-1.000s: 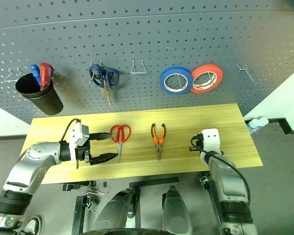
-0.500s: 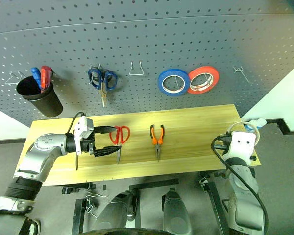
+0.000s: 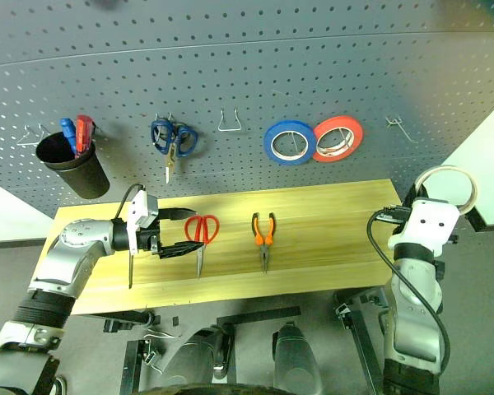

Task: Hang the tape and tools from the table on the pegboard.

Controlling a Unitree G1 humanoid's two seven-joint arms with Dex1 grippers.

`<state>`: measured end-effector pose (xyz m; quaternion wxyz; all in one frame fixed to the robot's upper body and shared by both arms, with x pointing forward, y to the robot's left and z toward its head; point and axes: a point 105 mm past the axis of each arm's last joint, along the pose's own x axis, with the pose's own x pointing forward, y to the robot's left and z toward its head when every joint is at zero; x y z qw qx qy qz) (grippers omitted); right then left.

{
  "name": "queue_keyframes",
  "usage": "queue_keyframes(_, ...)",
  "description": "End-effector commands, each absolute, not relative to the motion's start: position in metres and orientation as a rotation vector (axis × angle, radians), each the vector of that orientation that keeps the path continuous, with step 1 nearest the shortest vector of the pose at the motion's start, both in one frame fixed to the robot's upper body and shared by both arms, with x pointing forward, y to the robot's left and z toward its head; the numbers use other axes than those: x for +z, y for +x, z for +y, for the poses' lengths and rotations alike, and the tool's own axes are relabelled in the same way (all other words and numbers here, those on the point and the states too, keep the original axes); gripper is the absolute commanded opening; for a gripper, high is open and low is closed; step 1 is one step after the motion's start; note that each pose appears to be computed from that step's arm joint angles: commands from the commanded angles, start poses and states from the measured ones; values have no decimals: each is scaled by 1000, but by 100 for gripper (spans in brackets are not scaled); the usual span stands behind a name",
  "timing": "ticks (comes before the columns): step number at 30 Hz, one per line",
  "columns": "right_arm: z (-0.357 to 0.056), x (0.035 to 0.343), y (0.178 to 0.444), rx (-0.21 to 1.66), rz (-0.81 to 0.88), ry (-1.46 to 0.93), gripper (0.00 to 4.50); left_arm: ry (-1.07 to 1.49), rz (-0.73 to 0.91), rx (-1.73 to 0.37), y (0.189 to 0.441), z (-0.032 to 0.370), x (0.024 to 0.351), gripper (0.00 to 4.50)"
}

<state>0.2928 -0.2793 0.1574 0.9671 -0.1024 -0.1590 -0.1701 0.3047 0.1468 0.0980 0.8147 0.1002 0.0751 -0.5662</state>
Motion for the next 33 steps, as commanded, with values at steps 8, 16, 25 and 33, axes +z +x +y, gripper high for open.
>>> queue_keyframes(8,-266,183,320,-217,-450,-146,3,219,107,-1226,306,144,110,450)
queue_keyframes(16,-267,188,330,-171,-466,-100,3,215,80,-1223,306,144,117,450)
queue_keyframes(25,-271,190,346,-138,-461,-114,3,199,35,-1224,305,142,134,450)
queue_keyframes(33,-282,196,349,-149,-470,-135,3,193,19,-1229,300,140,142,450)
